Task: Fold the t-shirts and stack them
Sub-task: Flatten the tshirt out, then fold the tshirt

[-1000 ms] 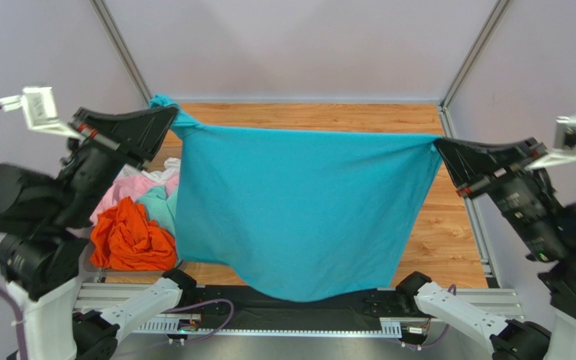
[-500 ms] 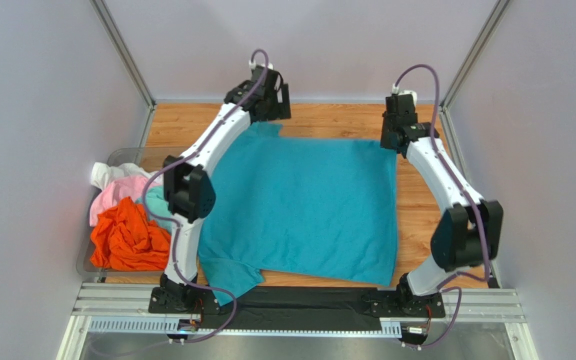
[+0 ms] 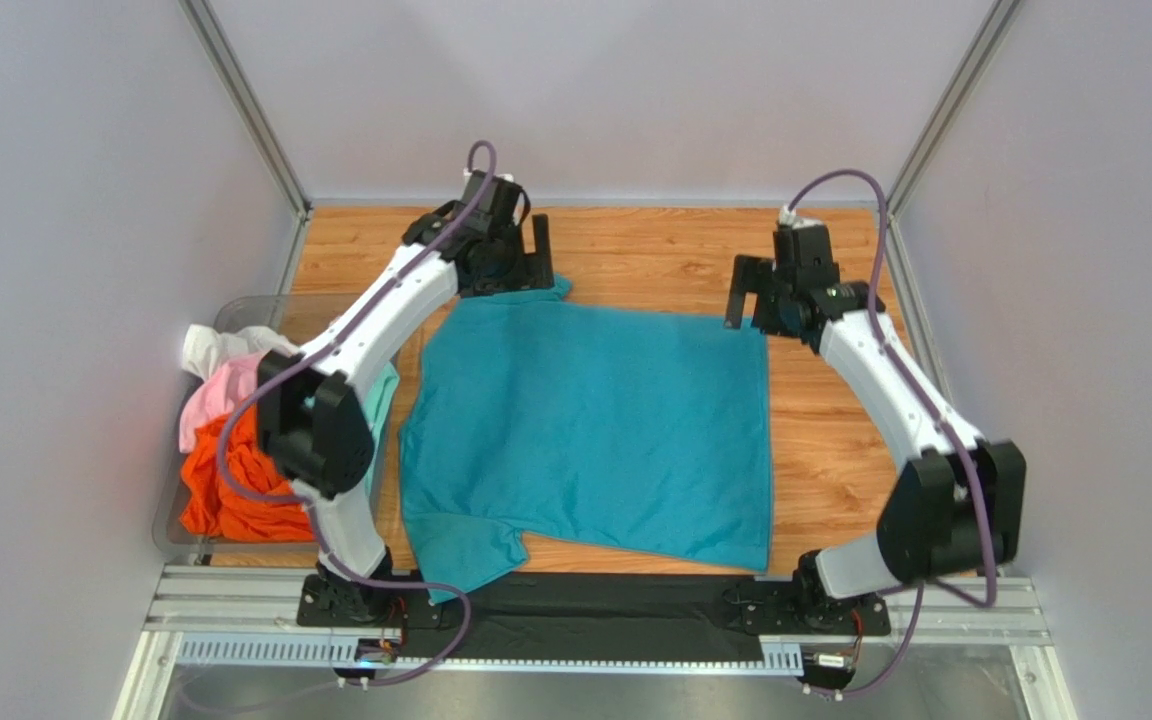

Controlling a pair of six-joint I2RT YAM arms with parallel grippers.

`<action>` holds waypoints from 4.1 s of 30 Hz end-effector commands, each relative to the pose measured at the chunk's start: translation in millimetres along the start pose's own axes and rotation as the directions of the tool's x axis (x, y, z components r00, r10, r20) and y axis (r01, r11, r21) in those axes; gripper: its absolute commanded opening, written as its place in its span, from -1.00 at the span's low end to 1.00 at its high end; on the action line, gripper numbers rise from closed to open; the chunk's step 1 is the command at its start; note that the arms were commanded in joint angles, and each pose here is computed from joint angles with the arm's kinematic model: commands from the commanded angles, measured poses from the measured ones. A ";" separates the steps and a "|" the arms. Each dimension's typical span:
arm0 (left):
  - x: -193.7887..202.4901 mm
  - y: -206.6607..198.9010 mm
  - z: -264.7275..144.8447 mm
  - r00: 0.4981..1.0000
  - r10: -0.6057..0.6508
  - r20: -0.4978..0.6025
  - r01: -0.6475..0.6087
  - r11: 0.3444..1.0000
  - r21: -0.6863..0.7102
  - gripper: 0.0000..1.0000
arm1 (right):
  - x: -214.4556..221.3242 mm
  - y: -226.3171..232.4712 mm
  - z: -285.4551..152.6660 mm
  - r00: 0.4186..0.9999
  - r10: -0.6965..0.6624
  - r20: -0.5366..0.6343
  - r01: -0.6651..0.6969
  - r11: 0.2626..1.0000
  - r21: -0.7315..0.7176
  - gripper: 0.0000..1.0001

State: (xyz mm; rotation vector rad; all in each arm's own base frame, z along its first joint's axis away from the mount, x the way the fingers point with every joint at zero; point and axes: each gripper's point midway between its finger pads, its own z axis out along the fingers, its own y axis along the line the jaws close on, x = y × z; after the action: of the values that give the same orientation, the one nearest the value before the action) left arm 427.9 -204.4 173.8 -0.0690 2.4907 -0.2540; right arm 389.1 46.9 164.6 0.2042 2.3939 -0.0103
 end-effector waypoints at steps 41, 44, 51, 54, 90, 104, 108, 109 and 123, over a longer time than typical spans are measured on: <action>145.2 38.0 58.0 0.966 -0.109 -0.234 0.104 0.994 -0.031 0.99 | 124.0 22.3 74.5 0.958 0.095 -0.272 -0.100 0.995 -0.004 1.00; 143.2 29.1 73.8 0.957 -0.110 -0.269 0.109 0.994 -0.021 0.99 | 121.7 17.4 93.4 0.945 0.123 -0.303 -0.124 0.992 0.015 1.00; 127.9 17.9 103.8 0.950 -0.112 -0.290 0.108 0.994 -0.030 0.99 | 90.6 0.1 127.2 0.926 0.206 -0.316 -0.202 0.978 0.043 0.97; 122.3 9.2 123.1 0.945 -0.103 -0.309 0.103 0.995 -0.017 0.99 | 76.1 -5.1 144.8 0.925 0.205 -0.319 -0.200 0.979 0.049 0.98; 196.5 52.3 -78.3 0.974 -0.158 -0.163 0.166 0.986 0.035 0.99 | 58.6 -45.6 -88.9 0.953 0.283 0.106 -0.274 0.957 -0.090 1.00; 291.1 71.9 -81.0 0.935 -0.201 -0.293 0.221 0.975 0.036 0.94 | 128.2 -52.5 -69.1 0.938 0.346 -0.010 -0.346 0.938 -0.033 1.00; 293.9 63.0 -74.6 0.927 -0.191 -0.324 0.223 0.973 0.064 0.75 | 133.6 -55.7 -65.2 0.934 0.357 -0.014 -0.357 0.934 -0.012 1.00; 293.0 58.7 -71.9 0.927 -0.187 -0.325 0.225 0.971 0.083 0.72 | 135.1 -58.1 -64.2 0.933 0.359 -0.014 -0.359 0.933 0.001 1.00; 318.1 65.2 -42.5 0.896 -0.173 -0.409 0.182 0.983 -0.017 -0.14 | 149.9 -68.3 -57.0 0.930 0.366 -0.033 -0.363 0.929 0.070 0.98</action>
State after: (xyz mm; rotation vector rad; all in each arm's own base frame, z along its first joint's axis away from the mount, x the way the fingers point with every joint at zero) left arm 144.6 -170.7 15.5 -0.2535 2.9070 -0.4572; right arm 230.5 8.5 107.4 0.6591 2.3745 0.1155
